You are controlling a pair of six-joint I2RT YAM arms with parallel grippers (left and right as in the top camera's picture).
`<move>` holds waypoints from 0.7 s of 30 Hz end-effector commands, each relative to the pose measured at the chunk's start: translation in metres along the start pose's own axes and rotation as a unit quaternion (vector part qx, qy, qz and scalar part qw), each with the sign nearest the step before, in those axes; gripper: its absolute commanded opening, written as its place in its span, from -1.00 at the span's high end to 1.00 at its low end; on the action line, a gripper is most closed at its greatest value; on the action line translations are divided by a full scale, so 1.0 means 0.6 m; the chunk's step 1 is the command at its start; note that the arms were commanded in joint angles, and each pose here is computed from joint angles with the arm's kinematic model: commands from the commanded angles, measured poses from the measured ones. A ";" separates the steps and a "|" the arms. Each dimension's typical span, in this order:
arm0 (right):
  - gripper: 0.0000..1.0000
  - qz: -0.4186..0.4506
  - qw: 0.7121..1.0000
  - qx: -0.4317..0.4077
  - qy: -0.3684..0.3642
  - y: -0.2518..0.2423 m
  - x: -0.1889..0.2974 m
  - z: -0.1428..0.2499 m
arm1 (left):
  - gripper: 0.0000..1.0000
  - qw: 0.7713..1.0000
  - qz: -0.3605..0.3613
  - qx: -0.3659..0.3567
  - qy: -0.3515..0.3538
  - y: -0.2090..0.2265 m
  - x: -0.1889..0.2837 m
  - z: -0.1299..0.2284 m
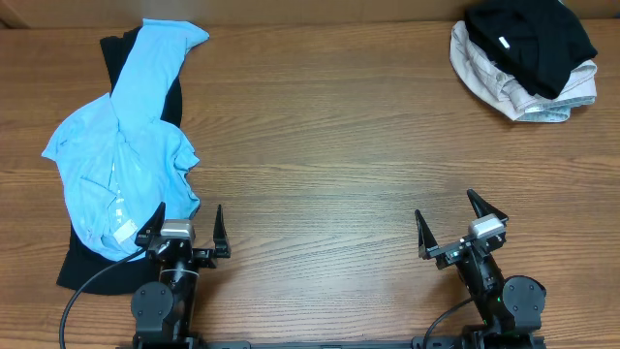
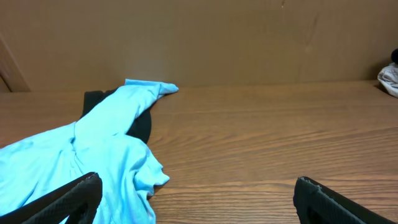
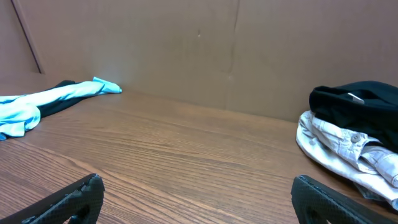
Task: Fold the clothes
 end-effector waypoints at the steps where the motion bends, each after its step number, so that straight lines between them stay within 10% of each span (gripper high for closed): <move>1: -1.00 0.001 1.000 -0.001 -0.003 0.001 0.000 0.003 | -1.00 1.000 -0.006 0.007 -0.005 0.003 0.001 -0.001; 21: -1.00 0.001 1.000 -0.001 -0.003 0.001 0.000 0.003 | -1.00 0.999 -0.030 -0.016 -0.006 0.011 0.001 -0.001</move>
Point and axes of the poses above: each gripper's point midway between its finger pads, its own x axis back along the fingers, its own y axis along the line the jaws close on, z = x × y, the point moved 7 cm from there along x, back along the fingers, and after that the axes turned 5 degrees about x, right-handed, at the moved point
